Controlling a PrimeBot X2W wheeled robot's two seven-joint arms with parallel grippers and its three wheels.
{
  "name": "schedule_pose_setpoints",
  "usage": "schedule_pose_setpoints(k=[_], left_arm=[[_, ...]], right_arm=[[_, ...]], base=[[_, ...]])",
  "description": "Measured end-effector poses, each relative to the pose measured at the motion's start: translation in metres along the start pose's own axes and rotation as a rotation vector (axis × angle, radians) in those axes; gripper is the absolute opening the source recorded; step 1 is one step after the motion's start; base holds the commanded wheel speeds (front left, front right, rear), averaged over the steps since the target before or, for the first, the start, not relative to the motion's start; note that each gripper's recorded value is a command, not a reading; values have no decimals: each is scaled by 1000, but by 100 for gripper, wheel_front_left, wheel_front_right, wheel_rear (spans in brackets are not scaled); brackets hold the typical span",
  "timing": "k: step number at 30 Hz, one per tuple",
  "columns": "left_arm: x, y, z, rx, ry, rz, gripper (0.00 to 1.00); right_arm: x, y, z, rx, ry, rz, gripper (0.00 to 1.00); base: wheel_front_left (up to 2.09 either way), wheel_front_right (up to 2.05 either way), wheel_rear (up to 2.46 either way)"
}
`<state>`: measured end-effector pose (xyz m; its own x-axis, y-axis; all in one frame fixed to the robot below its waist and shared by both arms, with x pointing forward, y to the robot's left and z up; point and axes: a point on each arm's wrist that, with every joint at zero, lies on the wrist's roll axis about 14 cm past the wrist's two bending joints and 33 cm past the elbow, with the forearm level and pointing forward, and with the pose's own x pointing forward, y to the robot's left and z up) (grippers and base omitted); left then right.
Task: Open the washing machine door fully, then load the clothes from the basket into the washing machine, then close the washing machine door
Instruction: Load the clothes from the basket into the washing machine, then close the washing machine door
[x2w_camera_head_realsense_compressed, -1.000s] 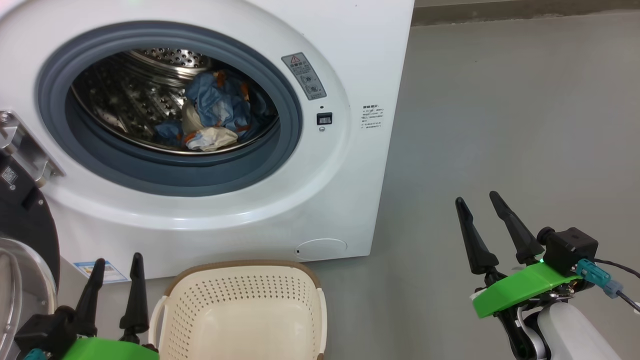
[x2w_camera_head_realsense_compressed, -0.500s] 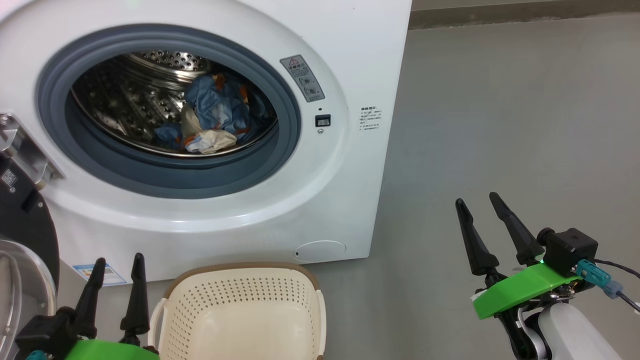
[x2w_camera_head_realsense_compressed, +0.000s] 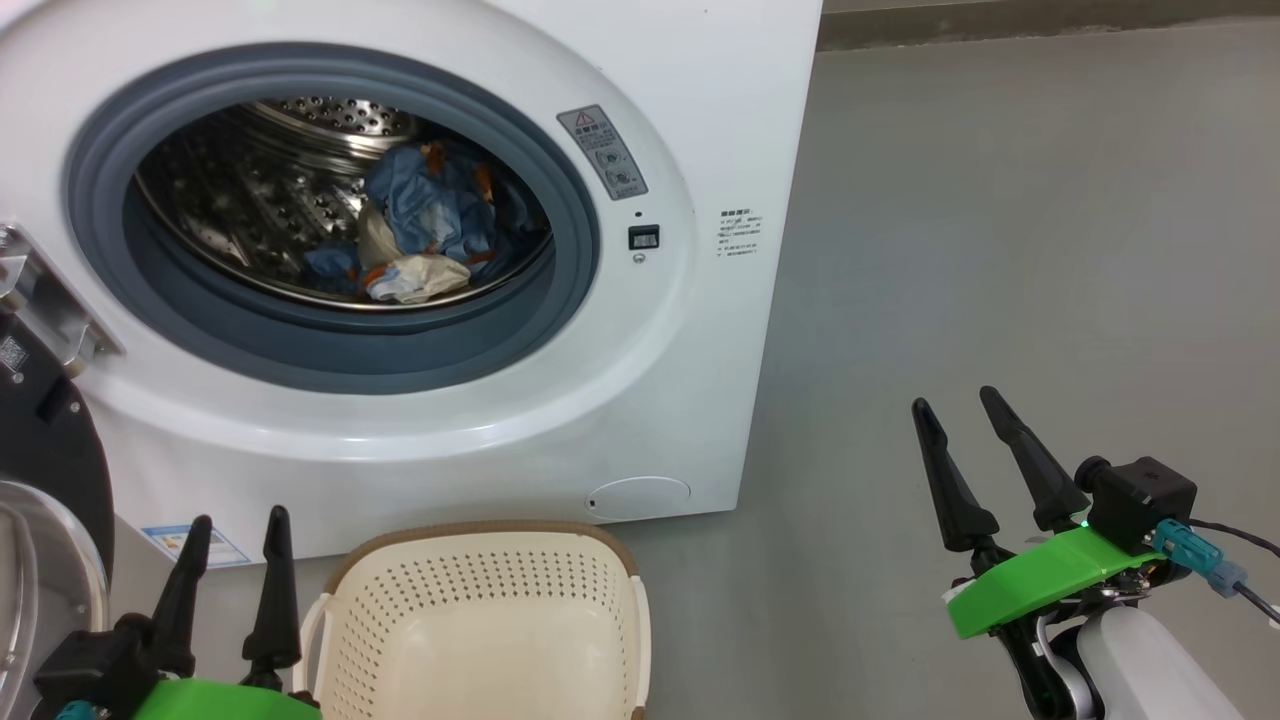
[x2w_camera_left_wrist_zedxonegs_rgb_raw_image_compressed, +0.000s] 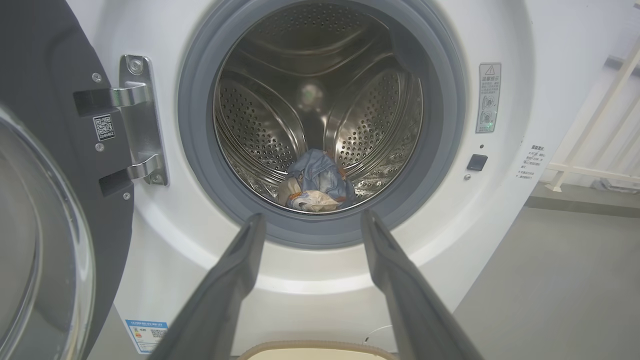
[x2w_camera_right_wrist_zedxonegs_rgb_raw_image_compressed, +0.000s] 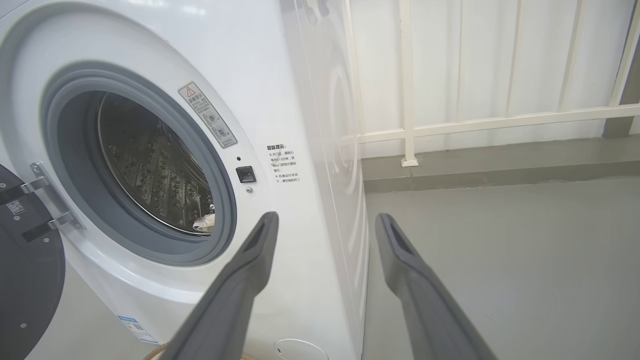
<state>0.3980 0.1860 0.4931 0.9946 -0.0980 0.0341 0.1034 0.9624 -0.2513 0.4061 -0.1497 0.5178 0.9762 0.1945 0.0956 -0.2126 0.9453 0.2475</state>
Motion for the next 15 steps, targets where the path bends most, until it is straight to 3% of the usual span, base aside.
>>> schedule_pose_setpoints(k=[15], left_arm=[[0,-1,1,-10,-6,5,100]], right_arm=[[-1,-1,-2,1,6,-4,100]], base=[[-11,11,0]])
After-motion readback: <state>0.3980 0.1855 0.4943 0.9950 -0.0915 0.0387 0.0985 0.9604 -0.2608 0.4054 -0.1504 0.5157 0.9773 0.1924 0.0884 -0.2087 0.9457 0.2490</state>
